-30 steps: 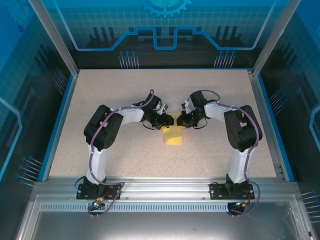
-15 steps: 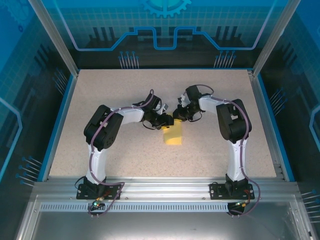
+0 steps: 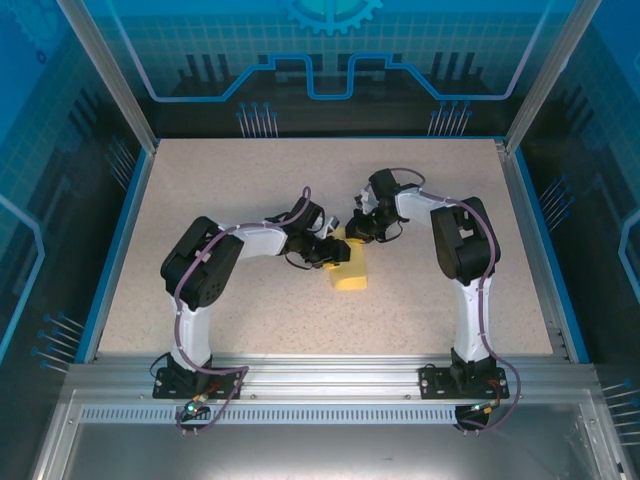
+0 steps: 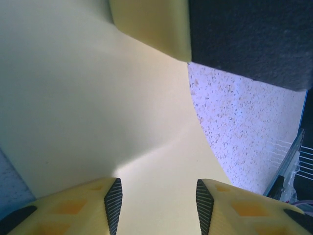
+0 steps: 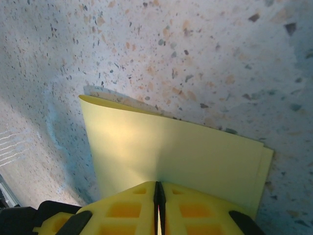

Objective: Fold a paper plane with a square sheet of paper (fold left side to right side)
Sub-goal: First fold the square sheet of paper in half at the center of the table.

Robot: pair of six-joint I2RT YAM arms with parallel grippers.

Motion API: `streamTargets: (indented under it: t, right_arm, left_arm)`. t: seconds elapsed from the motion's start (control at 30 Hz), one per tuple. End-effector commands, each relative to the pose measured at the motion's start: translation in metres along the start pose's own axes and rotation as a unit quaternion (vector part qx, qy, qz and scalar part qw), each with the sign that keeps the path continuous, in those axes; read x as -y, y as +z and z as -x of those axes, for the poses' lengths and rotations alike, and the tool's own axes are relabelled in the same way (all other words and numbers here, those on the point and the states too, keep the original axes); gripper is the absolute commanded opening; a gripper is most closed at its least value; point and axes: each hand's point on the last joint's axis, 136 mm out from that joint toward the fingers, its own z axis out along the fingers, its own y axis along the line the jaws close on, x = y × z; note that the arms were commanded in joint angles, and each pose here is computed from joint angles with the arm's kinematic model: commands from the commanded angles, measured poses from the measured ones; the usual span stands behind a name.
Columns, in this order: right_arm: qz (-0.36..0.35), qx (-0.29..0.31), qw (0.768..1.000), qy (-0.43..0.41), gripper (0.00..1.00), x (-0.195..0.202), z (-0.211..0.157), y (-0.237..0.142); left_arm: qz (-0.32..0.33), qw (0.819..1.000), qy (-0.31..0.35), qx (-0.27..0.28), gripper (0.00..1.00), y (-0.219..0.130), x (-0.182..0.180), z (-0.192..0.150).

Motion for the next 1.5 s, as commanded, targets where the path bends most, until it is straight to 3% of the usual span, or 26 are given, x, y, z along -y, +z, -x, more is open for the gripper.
streamTargets:
  t: [0.0,0.5,0.8,1.07,1.27,1.47]
  right_arm:
    - [-0.056,-0.050,0.997,0.025,0.12,0.028,-0.027,0.021]
    - [-0.062,-0.054,0.996,0.029,0.12,0.030,-0.032,0.021]
    - [-0.057,-0.053,0.997,0.025,0.12,0.025,-0.032,0.020]
    - [-0.053,-0.051,0.997,0.021,0.13,0.023,-0.033,0.019]
    - [-0.038,-0.048,0.998,0.018,0.13,0.016,-0.032,0.017]
    - [-0.002,-0.024,1.000,-0.004,0.15,-0.007,-0.021,0.005]
  left_arm:
    - [-0.003,1.000,0.014,-0.009,0.48,0.002,0.000,-0.008]
    - [-0.009,0.995,0.084,-0.044,0.48,0.001,0.013,-0.067]
    - [-0.003,0.996,0.065,-0.062,0.48,-0.001,0.002,-0.108]
    - [-0.044,0.993,0.107,0.000,0.53,-0.039,0.058,-0.061]
    - [-0.026,0.996,0.086,-0.004,0.53,-0.017,0.037,-0.036]
    - [-0.006,0.998,0.060,-0.020,0.52,0.008,0.013,-0.034]
